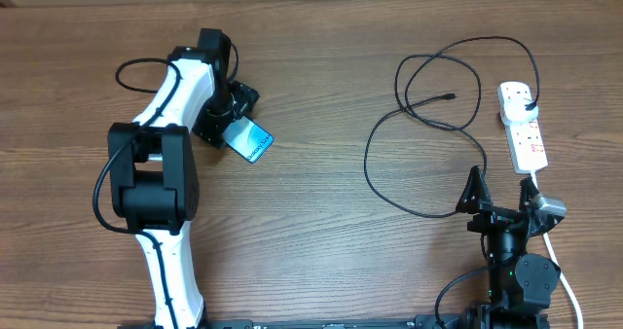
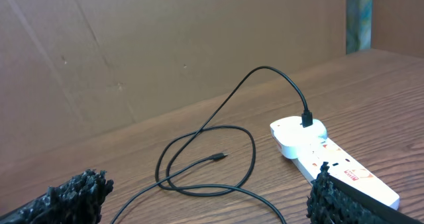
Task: Plug charger to phone and switch on socket
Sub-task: 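Lower the left gripper and close it on the phone's edge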
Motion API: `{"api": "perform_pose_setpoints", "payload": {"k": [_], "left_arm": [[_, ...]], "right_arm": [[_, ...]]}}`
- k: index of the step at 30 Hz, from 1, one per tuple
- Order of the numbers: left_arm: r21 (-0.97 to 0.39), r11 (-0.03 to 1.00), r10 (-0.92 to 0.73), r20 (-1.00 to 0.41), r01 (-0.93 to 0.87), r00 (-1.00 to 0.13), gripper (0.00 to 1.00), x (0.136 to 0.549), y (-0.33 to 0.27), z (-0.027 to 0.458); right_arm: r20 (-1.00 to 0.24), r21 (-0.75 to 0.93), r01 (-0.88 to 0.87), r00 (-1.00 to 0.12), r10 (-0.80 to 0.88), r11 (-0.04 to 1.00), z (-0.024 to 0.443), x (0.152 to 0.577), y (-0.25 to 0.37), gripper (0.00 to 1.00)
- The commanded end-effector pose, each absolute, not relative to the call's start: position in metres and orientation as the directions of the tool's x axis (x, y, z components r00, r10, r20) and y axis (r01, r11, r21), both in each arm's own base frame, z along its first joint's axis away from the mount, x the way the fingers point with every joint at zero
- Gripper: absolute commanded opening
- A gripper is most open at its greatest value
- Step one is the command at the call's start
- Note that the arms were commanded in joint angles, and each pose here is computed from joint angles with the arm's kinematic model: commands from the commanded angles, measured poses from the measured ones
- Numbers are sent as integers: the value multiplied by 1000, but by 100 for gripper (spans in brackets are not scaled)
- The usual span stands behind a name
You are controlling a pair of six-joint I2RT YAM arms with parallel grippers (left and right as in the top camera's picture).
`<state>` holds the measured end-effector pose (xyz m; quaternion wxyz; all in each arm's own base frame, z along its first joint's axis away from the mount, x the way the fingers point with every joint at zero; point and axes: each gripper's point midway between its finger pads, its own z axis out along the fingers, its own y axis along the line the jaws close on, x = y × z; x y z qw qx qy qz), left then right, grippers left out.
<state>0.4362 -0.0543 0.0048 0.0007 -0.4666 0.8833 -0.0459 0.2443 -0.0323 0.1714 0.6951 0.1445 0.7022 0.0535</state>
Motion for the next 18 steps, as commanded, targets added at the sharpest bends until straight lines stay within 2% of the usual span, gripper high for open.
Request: {"api": "perform_pose_setpoints", "payload": {"k": [1,8,10,18], "left_arm": [[-28,560,-826,66,-828,-560,100,419,-59,-13],[9,565,-823,76,-825,-563,99,407,-57,-21],[17,570,-821,67,-822,-567,92,406,-55,-22],[26,571,-820,65,-821,-568,84,404,-54,-22]], "right_arm": [[-960,278,124,11,279,952,170,245,-32,100],[-960,278,124,11,279,952,170,245,-32,100],[-960,278,124,12,279,952,170,245,-32,100],[-960,278,124,12,279,952,170,245,-32,100]]}}
